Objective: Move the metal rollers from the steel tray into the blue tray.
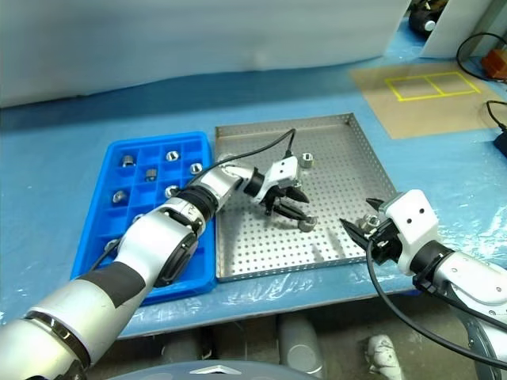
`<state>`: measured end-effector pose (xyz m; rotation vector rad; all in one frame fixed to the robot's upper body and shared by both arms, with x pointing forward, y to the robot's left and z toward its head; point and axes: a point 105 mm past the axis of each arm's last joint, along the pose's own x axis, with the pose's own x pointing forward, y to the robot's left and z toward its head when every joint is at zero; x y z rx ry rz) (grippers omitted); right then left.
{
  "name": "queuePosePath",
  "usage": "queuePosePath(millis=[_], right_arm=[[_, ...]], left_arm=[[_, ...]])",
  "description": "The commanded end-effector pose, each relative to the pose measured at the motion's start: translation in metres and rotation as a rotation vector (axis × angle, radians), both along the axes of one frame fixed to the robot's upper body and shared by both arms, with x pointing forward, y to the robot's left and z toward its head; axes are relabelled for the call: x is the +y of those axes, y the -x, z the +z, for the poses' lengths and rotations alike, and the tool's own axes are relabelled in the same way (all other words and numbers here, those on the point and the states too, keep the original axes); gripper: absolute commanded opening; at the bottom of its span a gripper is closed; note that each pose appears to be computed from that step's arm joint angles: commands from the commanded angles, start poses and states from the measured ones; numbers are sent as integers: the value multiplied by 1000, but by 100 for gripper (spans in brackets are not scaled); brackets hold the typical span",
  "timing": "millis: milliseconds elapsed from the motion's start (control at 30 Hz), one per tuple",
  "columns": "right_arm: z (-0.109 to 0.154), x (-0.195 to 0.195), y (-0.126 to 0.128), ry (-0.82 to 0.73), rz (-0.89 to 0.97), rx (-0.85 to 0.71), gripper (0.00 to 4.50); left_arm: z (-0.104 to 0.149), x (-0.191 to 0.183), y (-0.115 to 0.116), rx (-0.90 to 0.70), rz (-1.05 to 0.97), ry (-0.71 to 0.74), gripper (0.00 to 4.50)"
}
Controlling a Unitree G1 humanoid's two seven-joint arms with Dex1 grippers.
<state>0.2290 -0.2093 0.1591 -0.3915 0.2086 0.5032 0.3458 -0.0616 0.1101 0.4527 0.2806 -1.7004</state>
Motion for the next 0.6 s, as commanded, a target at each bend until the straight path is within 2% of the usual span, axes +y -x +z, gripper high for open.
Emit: queuePosePath(millis=[33,400,500,600], right_arm=[[7,3,2,21,21,-19,336],[6,1,7,37,8,-5,336],[5,0,8,42,4,-3,336],[4,1,8,41,2,-3,336]], left_arm=[[3,-8,4,-20,-30,17,248],[-5,-25,7,-19,33,47,248],[-11,-18,11,-18,-15,11,300],[-11,-17,9,-28,-4,10,394]])
